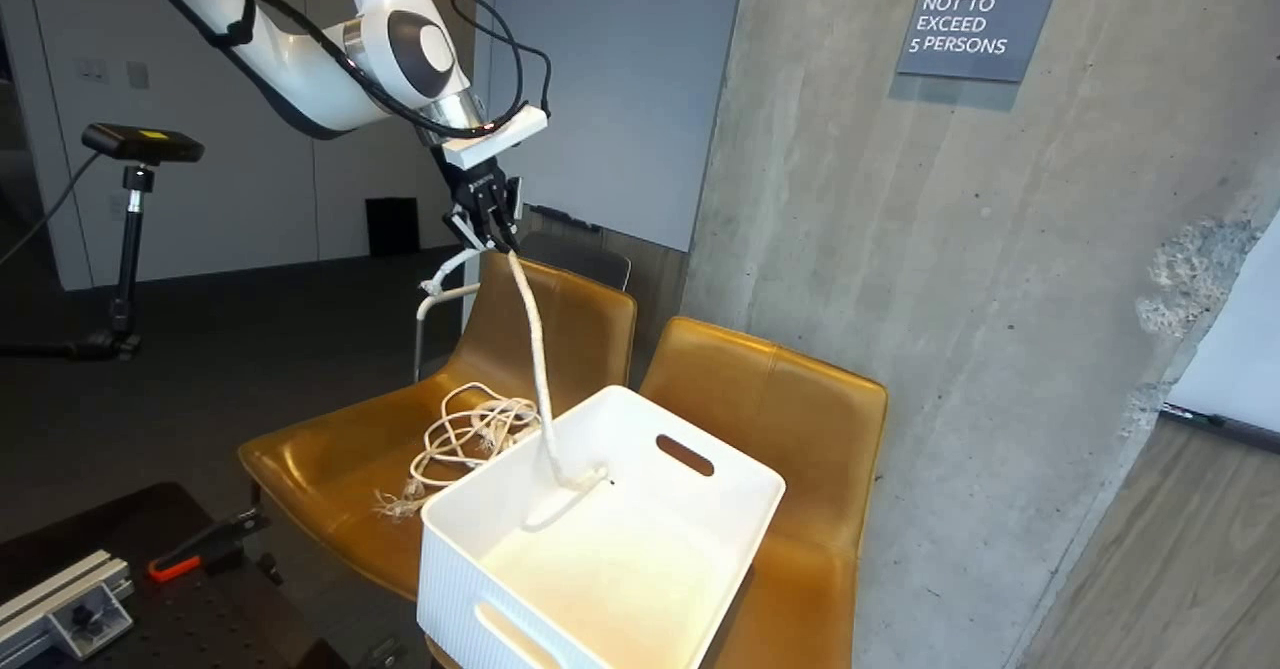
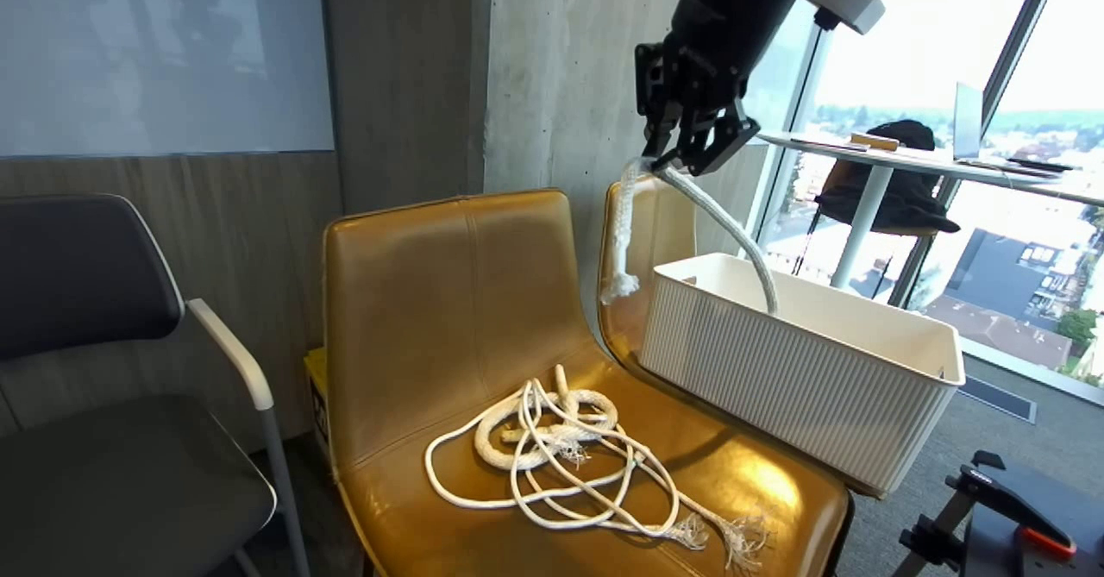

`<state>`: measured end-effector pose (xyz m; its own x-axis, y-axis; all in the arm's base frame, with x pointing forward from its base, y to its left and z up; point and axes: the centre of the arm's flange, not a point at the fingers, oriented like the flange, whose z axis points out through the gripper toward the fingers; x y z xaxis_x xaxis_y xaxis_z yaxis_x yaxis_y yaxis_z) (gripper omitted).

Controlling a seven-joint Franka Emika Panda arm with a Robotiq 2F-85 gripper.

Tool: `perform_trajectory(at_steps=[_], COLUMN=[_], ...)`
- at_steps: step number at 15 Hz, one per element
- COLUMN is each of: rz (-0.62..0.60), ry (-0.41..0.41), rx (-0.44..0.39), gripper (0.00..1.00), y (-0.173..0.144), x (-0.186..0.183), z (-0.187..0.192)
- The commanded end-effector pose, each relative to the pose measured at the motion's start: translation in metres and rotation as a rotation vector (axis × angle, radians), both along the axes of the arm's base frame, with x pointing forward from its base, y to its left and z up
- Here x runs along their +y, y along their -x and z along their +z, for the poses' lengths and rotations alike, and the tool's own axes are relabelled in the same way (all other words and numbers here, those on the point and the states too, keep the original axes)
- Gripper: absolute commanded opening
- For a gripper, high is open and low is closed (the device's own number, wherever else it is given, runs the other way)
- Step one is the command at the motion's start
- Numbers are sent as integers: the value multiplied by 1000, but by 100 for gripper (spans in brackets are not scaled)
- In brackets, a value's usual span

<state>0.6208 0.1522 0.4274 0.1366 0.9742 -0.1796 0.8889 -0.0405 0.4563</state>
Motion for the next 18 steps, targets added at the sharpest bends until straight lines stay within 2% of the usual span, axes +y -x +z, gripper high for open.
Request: perform_trajectory(at_steps=[1, 7, 18], rz=[40, 117, 219], ry=[16, 5, -2], rx=[-42, -65, -50], gripper=[3, 3, 3], y=[-25, -48, -67], x=[57, 127, 262], z=[33, 43, 26])
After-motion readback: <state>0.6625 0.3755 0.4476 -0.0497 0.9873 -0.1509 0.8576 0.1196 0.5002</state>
